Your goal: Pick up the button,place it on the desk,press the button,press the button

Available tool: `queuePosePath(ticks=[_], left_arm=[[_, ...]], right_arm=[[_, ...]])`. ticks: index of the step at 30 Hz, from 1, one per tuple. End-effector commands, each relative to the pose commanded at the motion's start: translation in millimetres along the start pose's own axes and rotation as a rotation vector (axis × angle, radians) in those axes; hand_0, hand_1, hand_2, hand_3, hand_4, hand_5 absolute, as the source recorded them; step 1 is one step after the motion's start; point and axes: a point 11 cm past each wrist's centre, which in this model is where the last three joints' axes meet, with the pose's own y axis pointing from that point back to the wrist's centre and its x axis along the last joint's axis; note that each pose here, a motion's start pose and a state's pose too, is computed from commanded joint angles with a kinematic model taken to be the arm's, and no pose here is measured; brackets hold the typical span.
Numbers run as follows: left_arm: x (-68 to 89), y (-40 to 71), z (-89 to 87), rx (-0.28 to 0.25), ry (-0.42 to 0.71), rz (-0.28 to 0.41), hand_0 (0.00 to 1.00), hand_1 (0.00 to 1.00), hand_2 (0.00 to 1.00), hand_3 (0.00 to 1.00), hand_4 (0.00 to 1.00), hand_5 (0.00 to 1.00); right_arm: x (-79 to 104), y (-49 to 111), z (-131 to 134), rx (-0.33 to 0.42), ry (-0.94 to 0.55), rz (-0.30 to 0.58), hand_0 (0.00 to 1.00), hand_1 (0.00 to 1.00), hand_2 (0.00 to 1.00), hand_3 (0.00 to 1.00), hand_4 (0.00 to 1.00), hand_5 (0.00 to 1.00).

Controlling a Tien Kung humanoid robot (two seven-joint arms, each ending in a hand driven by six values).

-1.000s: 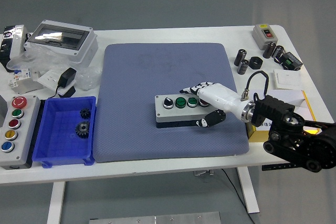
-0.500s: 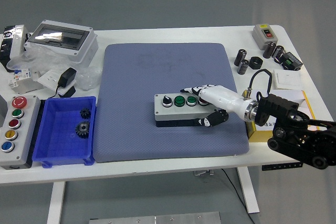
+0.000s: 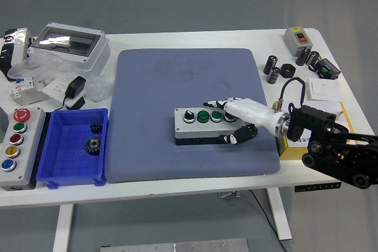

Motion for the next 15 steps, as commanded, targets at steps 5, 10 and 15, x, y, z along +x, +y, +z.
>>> queuePosePath(ticks=[5, 10, 15], left_arm=[[-0.4, 0.2, 0.4, 0.0, -0.001, -0.001, 0.666, 0.628, 0.568, 0.601, 0.636, 0.243], [-1.0, 0.3, 1.0, -0.001, -0.002, -0.002, 0.666, 0.628, 0.568, 0.601, 0.636, 0.243], [-0.6, 0.4, 1.2, -0.001, -0.005, -0.002, 0.666, 0.629, 0.566, 0.599, 0.631, 0.237]], right_arm=[[1.7, 0.8, 0.3, -0.005, 0.002, -0.005, 0.998, 0.946, 0.988, 0.998, 0.613, 0.1], [4.9, 2.4, 1.3, -0.011, -0.006, -0.009, 0.998, 0.946, 0.988, 0.998, 0.613, 0.1], [7.3, 3.8, 1.0, -0.012, -0.015, -0.012, 0.998, 0.98, 0.998, 0.998, 0.657, 0.112]])
